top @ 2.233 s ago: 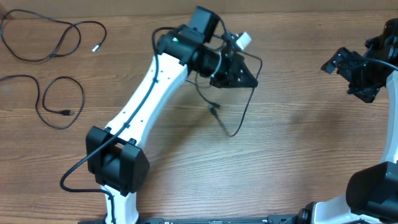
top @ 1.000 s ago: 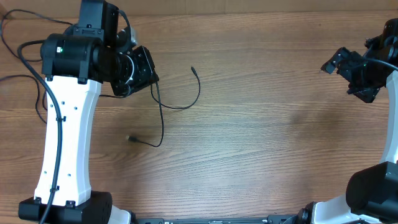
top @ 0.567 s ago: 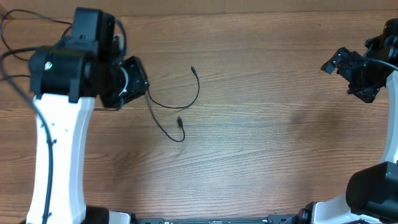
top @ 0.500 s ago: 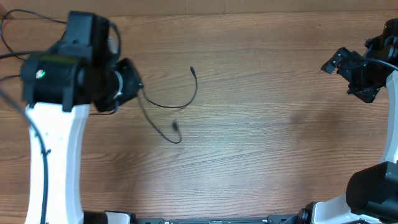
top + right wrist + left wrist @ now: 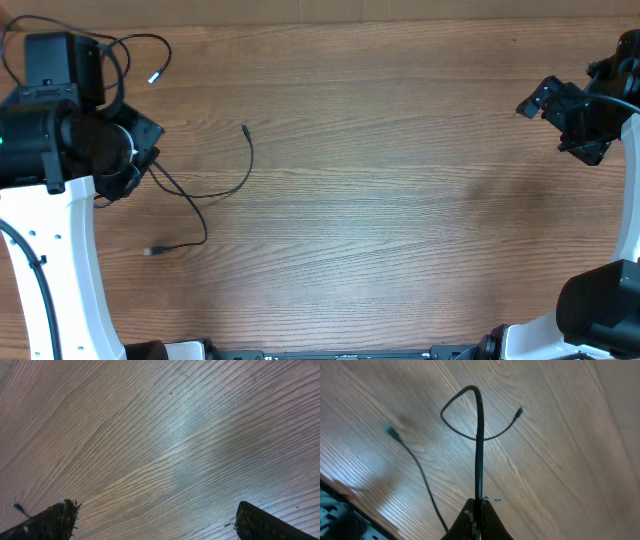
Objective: Untangle cables
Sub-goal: 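Drag the held cable with the left gripper toward the left edge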
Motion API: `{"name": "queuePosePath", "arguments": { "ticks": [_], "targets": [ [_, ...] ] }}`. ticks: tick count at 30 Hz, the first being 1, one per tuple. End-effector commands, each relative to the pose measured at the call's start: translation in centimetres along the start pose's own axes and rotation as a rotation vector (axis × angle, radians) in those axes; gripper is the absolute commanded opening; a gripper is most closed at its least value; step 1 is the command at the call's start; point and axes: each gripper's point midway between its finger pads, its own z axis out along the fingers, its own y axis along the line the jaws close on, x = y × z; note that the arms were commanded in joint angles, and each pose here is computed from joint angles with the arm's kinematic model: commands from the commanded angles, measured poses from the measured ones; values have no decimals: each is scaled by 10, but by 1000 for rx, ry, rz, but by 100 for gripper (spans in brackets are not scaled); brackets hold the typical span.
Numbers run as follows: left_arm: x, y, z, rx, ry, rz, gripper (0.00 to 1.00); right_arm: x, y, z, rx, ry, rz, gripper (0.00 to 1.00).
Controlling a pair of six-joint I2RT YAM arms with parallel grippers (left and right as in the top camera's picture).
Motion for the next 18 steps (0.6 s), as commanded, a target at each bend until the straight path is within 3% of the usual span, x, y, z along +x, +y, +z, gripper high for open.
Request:
{"name": "queuePosePath", "arguments": {
  "ticks": [1,9,18],
  "targets": [
    [-12,9,-3,-14,-34,-150,4,-1,1,0,-2,-3,-5,100],
    [-49,46,-5,-69,-110,-399,5,-1,1,0,-2,-2,-5,100],
    [-86,117,-2,-210,-205,-655,4,-1,1,0,-2,-3,-5,100]
  ]
}}
